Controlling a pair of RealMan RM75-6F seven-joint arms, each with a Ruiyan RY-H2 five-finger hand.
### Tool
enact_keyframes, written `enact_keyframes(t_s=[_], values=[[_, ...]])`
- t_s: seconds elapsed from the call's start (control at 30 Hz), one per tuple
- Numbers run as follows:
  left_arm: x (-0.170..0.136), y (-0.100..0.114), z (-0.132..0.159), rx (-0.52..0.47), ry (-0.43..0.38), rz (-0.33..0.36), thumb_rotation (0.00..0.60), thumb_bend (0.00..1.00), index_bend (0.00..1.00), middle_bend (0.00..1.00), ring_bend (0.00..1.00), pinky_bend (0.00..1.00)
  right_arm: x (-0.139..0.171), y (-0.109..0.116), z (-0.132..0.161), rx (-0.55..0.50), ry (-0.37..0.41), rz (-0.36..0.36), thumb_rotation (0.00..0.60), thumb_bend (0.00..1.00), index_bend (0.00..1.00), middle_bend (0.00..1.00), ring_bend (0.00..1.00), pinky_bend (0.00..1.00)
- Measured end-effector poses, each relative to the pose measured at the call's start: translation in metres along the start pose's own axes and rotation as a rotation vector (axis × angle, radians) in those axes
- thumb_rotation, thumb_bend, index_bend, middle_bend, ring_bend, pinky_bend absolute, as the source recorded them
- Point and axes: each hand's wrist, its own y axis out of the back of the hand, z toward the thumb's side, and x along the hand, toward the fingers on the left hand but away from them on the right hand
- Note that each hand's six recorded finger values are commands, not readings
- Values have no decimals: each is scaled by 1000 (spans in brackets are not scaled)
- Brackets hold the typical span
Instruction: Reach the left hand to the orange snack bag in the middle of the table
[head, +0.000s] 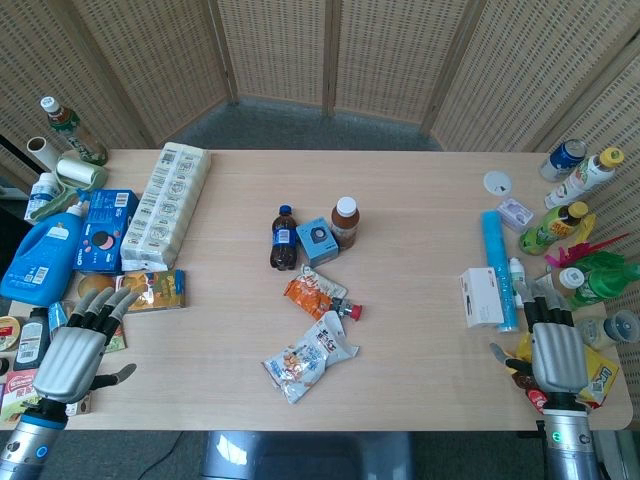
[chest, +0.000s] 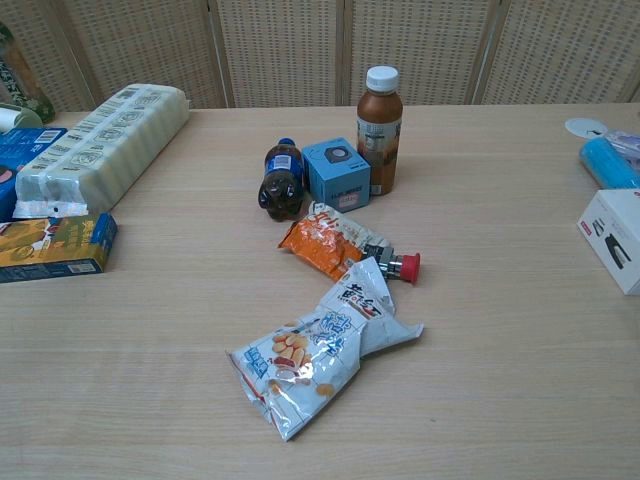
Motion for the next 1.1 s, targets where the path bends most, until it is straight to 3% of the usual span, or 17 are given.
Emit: enact_keyframes(t_s=[0.37,0.6,0.8,1.1], values=[[2,-5,1,-5,-15,-31,600,198,0,0,0,0,4,-5,1,-16,5,10,564,169,0,0,0,0],[25,-10,10,18,-61,-79,600,199,0,0,0,0,8,-6,-5,-22,-15,11,565,169,0,0,0,0],[74,-18,34,70,-170,-120,600,200,0,0,0,0,12,-1,-15,-14,-47,5,562,170,0,0,0,0],[157,-41,93,232,-374,-121,600,202,0,0,0,0,30,6,-44,-9,-137,-8,562,170,0,0,0,0]])
